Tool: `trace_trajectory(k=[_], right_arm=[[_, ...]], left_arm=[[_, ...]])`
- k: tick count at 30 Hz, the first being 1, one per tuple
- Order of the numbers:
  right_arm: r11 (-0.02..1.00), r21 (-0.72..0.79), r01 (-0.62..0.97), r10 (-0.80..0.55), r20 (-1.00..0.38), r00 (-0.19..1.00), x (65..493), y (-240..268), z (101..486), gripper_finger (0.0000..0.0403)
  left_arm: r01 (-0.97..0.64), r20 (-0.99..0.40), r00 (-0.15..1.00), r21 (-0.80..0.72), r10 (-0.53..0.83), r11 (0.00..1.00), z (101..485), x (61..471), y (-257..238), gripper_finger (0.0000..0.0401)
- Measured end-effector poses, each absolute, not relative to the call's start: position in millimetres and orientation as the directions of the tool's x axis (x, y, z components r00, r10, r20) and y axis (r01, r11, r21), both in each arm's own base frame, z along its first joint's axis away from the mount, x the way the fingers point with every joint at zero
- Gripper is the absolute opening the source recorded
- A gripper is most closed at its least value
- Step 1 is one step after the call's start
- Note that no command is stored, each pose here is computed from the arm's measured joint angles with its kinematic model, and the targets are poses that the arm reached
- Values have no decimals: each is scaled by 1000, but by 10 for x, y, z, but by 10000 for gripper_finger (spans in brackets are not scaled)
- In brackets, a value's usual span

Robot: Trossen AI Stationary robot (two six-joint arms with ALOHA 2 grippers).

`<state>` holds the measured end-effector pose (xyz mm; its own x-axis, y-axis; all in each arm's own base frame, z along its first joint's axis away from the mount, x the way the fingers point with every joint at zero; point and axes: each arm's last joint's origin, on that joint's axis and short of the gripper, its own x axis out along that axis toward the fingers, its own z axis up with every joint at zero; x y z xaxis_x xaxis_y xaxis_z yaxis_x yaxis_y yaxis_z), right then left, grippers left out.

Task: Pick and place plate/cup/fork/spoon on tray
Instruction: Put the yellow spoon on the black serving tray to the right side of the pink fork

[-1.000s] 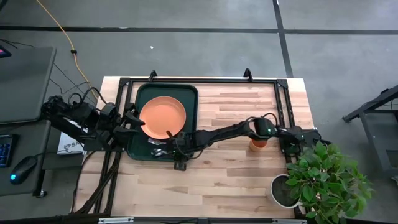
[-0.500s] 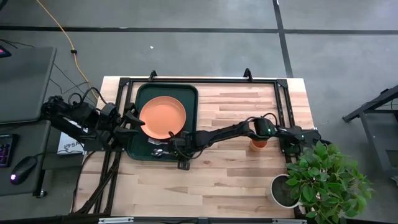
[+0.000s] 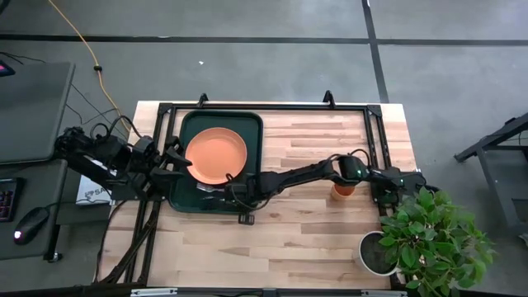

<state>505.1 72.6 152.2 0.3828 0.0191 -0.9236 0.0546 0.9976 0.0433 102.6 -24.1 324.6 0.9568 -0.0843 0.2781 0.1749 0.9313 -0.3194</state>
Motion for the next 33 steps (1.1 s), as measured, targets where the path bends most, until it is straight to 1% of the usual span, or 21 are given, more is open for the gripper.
trace_trajectory(k=[6,10,17,23,27,33], right_arm=[[997,62,48,37,-915,402,5109,734,1641,0],[998,59,16,46,-894,445,5152,746,1888,1],[1000,8,-8,10,-899,437,5117,731,2174,1],[1000,10,-3,10,-917,399,5063,680,2148,1],[1000,11,-8,13,-909,417,5081,683,2156,1],[1000,25,-6,25,-910,415,5082,663,2155,0]], left_arm=[[173,302,950,-294,-81,940,3271,1017,-239,172],[173,317,945,-290,-76,941,3326,998,-232,172],[165,342,937,-257,-70,952,3419,962,-220,172],[162,338,939,-257,-68,953,3417,962,-219,172],[160,337,939,-258,-67,953,3415,962,-219,172],[149,335,941,-263,-54,953,3415,963,-216,172]])
